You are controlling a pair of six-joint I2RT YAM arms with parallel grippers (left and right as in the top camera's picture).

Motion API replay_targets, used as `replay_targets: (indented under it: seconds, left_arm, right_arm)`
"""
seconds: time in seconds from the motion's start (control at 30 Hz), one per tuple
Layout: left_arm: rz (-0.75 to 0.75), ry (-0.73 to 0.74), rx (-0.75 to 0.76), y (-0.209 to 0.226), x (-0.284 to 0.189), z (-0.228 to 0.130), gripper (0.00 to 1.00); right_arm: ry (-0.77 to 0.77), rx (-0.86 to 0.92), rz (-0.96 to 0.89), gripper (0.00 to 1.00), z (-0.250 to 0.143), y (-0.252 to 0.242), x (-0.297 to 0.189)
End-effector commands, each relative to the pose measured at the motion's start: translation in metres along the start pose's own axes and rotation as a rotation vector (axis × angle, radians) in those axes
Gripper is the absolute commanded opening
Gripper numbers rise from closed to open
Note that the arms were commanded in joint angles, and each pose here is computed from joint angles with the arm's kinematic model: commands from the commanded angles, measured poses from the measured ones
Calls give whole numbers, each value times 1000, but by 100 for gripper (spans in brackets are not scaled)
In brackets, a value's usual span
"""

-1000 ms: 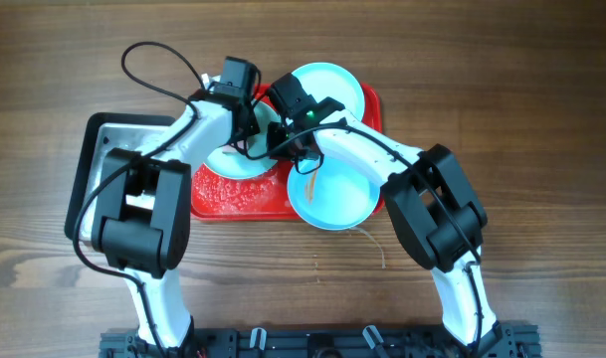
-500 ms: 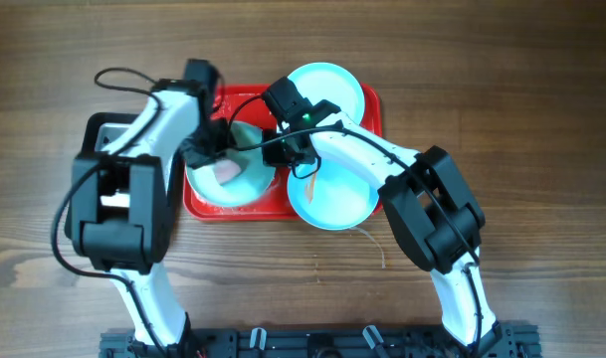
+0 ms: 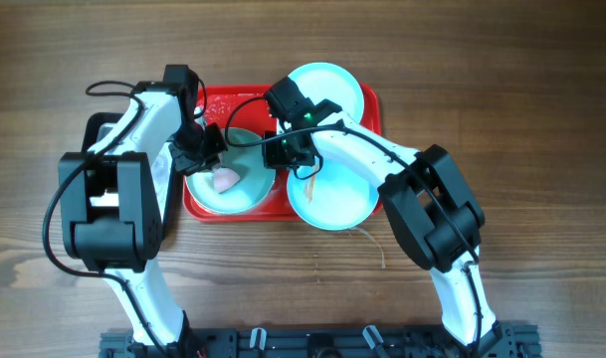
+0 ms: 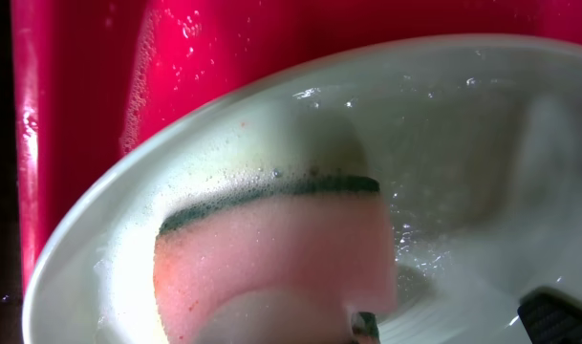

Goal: Clean dirty plates on tray and stack at the side
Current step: 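Hold the plate with the right gripper and scrub it with the left sponge, then lift the scrubbed plate with the right gripper and withdraw the sponge left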

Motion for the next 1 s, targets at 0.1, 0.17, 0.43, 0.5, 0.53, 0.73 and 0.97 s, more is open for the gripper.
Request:
replay_targets:
  seconds: [0.1, 0.17, 0.43, 0.5, 0.53, 0.73, 0.97]
  left_arm:
    - [103, 36, 19, 3, 11, -3, 4]
    - [118, -27, 11, 1, -6, 2, 4]
    - [65, -144, -3, -11, -68, 2, 4]
    - [40, -133, -2, -11, -80, -5, 4]
    - [24, -135, -1, -11, -86, -8, 4]
    - [-74, -172, 16, -10, -128, -30, 4]
    - [-94, -204, 22, -6, -143, -38, 4]
  right_arm:
    - [19, -21, 89, 4, -1, 17, 5]
    - [24, -14, 85, 4, -2, 14, 4]
    - [-1, 4, 87, 4, 7, 5, -6]
    - [-42, -9, 95, 4, 15, 3, -21]
    - [-69, -25, 96, 4, 19, 4, -31]
    - [-186, -70, -53, 4, 28, -2, -89]
    - [-410, -103, -520, 4, 32, -25, -175]
Point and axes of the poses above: each gripper's point midway between its finger pads, its own x axis out along the fingers, its own y axis along the line the jaws close on, z = x × y, the point moved 7 cm from there along -x, back along the fingers, and after that the axes turned 14 degrees about -x, right-handed, at the moved point
